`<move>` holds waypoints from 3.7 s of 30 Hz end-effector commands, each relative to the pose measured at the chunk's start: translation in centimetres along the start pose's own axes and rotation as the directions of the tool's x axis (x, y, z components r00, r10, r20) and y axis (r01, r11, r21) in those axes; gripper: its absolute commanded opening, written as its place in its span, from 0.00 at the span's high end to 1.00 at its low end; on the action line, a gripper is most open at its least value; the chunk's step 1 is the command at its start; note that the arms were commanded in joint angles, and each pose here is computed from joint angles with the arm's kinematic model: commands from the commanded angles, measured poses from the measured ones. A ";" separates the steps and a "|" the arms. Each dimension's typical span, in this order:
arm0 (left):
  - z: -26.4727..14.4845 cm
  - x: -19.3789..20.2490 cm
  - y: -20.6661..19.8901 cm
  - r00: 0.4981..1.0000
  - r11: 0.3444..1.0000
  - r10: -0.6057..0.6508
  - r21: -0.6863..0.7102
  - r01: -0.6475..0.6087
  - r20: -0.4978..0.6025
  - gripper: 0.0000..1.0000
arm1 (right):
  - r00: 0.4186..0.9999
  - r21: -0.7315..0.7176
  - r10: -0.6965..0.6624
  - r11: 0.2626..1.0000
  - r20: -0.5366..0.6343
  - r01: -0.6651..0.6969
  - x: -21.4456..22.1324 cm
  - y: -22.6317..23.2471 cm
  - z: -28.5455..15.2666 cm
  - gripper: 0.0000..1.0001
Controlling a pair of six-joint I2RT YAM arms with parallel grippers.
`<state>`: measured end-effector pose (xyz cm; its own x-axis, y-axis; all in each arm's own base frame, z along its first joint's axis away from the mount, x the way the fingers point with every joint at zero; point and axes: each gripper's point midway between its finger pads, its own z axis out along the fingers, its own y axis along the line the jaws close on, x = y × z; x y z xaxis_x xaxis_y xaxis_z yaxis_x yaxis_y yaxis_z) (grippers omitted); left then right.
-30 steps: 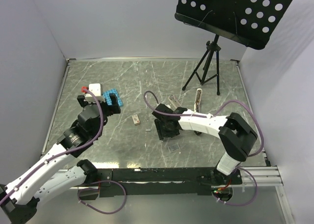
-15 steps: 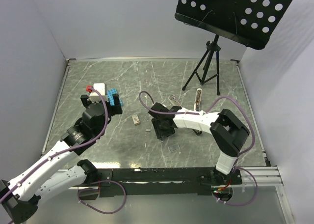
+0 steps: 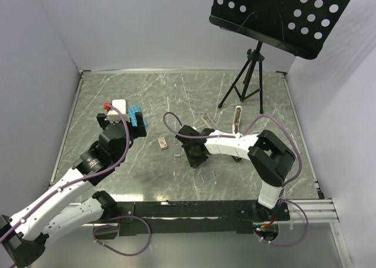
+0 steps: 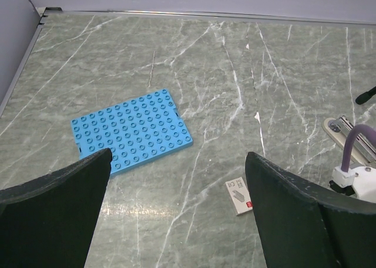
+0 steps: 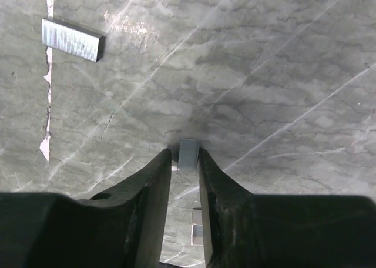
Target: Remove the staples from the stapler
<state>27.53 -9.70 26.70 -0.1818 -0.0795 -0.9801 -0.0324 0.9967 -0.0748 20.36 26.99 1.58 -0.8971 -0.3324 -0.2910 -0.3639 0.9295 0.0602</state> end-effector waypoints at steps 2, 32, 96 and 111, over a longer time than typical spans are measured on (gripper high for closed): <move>-0.1 -1.7 -0.3 0.999 1.000 -0.023 0.008 0.023 0.037 0.01 | 1.000 0.034 -0.025 0.999 0.019 0.024 -0.6 0.6 -0.6 0.69; -0.2 -1.8 -0.1 0.999 1.000 -0.031 -0.001 0.031 0.045 0.01 | 0.994 0.015 -0.095 0.995 0.062 0.094 1.3 -1.3 -4.7 0.76; 0.1 -1.4 -0.5 0.999 1.000 -0.024 0.007 0.024 0.028 0.01 | 0.999 0.012 -0.032 0.999 0.003 0.032 6.9 -3.8 -4.1 0.78; 0.1 -1.5 -0.4 0.999 1.000 -0.027 0.004 0.026 0.029 0.01 | 0.999 0.013 -0.031 0.999 0.029 0.031 6.1 -3.6 -4.7 0.65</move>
<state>27.68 -9.85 26.35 -0.1923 -0.0715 -0.9787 -0.0330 0.9973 -0.0663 14.58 20.43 2.72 -0.8878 -0.3652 -0.2802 -0.3903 0.9199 0.0374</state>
